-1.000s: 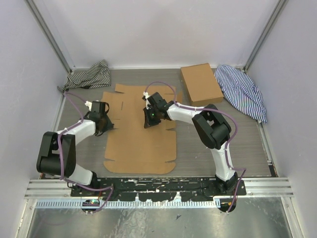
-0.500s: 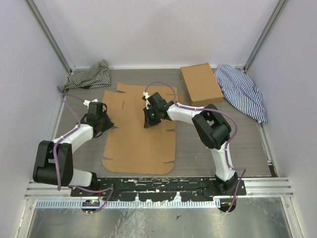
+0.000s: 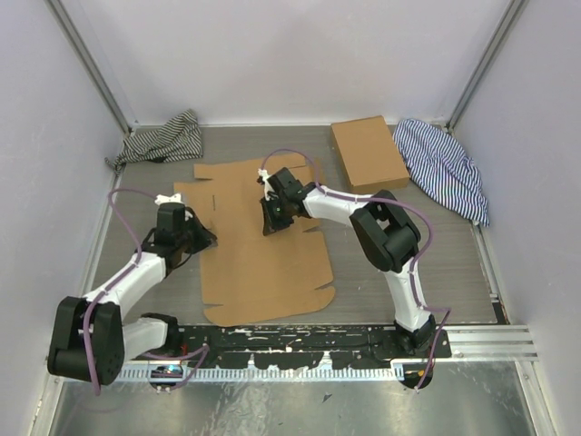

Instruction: Fold the paper box

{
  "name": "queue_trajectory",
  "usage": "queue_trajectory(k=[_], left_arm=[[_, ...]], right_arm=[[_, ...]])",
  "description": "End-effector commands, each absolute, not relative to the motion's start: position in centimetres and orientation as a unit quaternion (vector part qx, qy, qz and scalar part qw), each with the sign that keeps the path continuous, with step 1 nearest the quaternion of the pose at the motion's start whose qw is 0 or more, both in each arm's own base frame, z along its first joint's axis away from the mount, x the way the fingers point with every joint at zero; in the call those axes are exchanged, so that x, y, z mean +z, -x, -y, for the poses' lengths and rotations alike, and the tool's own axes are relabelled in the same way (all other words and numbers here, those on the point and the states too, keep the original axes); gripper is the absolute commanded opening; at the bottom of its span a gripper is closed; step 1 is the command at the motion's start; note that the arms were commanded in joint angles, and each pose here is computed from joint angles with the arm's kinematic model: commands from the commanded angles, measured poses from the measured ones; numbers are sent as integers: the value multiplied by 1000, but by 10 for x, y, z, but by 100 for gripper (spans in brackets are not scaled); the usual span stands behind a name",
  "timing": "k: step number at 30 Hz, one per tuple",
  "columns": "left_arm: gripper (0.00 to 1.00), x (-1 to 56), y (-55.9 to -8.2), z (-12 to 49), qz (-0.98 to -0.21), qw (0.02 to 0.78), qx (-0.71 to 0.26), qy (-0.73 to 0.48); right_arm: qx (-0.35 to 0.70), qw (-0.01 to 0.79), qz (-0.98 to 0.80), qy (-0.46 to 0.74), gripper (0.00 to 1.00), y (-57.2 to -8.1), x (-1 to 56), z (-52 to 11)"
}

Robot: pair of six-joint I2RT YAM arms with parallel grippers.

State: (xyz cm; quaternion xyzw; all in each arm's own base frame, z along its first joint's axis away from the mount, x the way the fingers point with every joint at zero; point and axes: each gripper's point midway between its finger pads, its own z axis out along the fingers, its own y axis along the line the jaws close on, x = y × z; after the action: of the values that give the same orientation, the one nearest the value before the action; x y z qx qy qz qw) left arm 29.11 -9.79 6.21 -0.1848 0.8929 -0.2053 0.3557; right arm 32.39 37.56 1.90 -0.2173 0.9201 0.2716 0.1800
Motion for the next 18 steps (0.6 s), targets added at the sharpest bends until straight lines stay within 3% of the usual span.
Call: queue_trajectory(k=[1, 3, 9, 18], left_arm=[[0, 72, -293, 119, -882, 360, -254, 163], [2, 69, -296, 122, -885, 357, -254, 158], [27, 56, -303, 130, -895, 333, -255, 151], [37, 69, -319, 126, -892, 353, -236, 152]], right_arm=[[208, 87, -943, 244, 2, -284, -38, -348], [210, 85, -942, 247, 2, -283, -38, -350], [205, 79, -944, 247, 2, -277, -41, -348], [200, 79, -947, 240, 3, -275, -43, -345]])
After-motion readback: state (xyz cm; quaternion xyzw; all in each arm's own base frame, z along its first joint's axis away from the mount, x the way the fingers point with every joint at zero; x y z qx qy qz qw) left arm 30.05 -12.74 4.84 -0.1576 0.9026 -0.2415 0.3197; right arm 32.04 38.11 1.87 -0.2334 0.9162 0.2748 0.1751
